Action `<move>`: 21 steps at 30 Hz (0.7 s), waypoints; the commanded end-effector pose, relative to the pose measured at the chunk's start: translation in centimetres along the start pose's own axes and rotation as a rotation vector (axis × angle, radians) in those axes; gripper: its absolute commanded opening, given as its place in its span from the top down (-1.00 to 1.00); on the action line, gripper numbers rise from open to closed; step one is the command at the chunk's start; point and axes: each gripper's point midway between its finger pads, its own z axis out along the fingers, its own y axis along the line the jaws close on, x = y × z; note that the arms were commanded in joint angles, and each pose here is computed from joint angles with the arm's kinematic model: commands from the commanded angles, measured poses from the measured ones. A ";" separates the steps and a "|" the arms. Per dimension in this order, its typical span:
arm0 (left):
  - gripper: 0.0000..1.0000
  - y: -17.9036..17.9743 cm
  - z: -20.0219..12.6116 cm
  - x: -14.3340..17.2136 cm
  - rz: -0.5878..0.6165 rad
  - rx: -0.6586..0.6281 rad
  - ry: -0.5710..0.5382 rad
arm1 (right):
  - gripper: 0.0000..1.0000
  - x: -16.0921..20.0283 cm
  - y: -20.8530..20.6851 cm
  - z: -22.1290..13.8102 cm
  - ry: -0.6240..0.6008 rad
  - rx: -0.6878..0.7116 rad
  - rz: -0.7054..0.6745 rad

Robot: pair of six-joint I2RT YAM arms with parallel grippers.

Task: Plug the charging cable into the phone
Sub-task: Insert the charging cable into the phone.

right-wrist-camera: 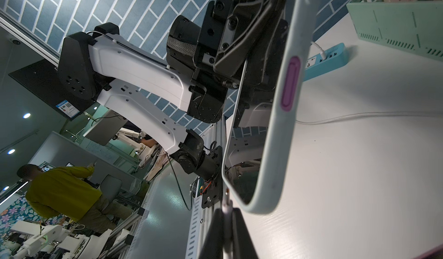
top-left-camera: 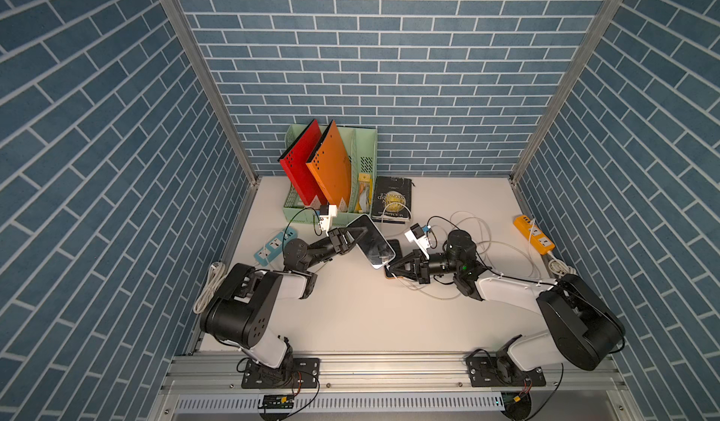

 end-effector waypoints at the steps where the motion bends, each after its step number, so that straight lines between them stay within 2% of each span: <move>1: 1.00 -6.2 -0.3 -0.5 0.249 0.211 -0.019 | 1.00 -0.6 0.3 0.3 -0.003 -0.017 -0.003; 21: 1.00 -5.9 -0.2 0.1 0.256 0.207 0.015 | 1.00 -1.8 -0.3 0.1 -0.023 0.008 0.002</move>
